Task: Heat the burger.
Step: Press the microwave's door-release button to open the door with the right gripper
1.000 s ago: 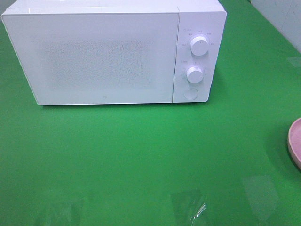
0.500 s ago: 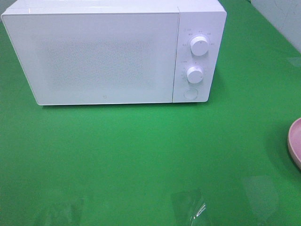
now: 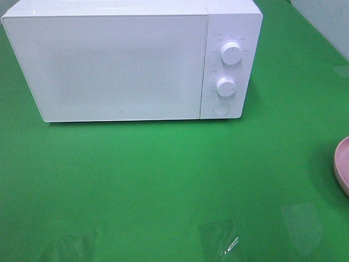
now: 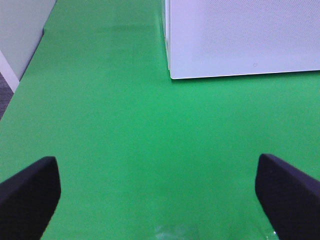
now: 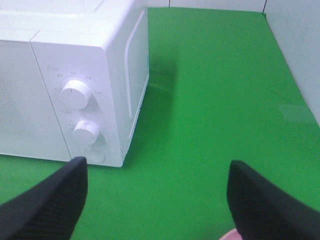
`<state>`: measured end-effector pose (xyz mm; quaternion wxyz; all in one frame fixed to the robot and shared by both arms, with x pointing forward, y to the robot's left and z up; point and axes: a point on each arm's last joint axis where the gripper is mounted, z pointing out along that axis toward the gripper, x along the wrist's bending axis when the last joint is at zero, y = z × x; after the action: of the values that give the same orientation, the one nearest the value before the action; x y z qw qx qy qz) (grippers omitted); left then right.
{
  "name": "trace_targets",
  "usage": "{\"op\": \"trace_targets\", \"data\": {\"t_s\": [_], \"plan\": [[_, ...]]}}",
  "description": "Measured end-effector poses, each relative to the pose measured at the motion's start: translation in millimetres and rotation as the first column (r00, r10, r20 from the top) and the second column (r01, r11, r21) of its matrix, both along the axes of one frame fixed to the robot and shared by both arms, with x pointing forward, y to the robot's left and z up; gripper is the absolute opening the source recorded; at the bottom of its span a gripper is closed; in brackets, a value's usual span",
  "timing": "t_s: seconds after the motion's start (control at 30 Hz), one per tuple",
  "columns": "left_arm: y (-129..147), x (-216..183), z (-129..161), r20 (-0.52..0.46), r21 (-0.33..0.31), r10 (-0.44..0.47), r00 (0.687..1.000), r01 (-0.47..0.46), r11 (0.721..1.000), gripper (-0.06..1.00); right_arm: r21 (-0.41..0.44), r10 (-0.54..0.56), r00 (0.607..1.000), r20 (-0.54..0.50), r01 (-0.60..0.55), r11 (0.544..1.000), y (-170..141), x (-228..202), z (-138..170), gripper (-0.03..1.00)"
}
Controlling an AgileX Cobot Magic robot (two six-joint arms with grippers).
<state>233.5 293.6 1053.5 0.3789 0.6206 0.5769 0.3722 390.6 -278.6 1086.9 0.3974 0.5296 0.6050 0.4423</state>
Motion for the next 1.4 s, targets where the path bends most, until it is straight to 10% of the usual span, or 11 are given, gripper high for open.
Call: {"op": "trace_targets", "data": {"t_s": [1.4], "plan": [[0, 0, 0, 0.000, 0.000, 0.000, 1.000, 0.000, 1.000, 0.98, 0.028, -0.024, 0.966, 0.259, 0.017, 0.999, 33, 25, -73, 0.76]]}}
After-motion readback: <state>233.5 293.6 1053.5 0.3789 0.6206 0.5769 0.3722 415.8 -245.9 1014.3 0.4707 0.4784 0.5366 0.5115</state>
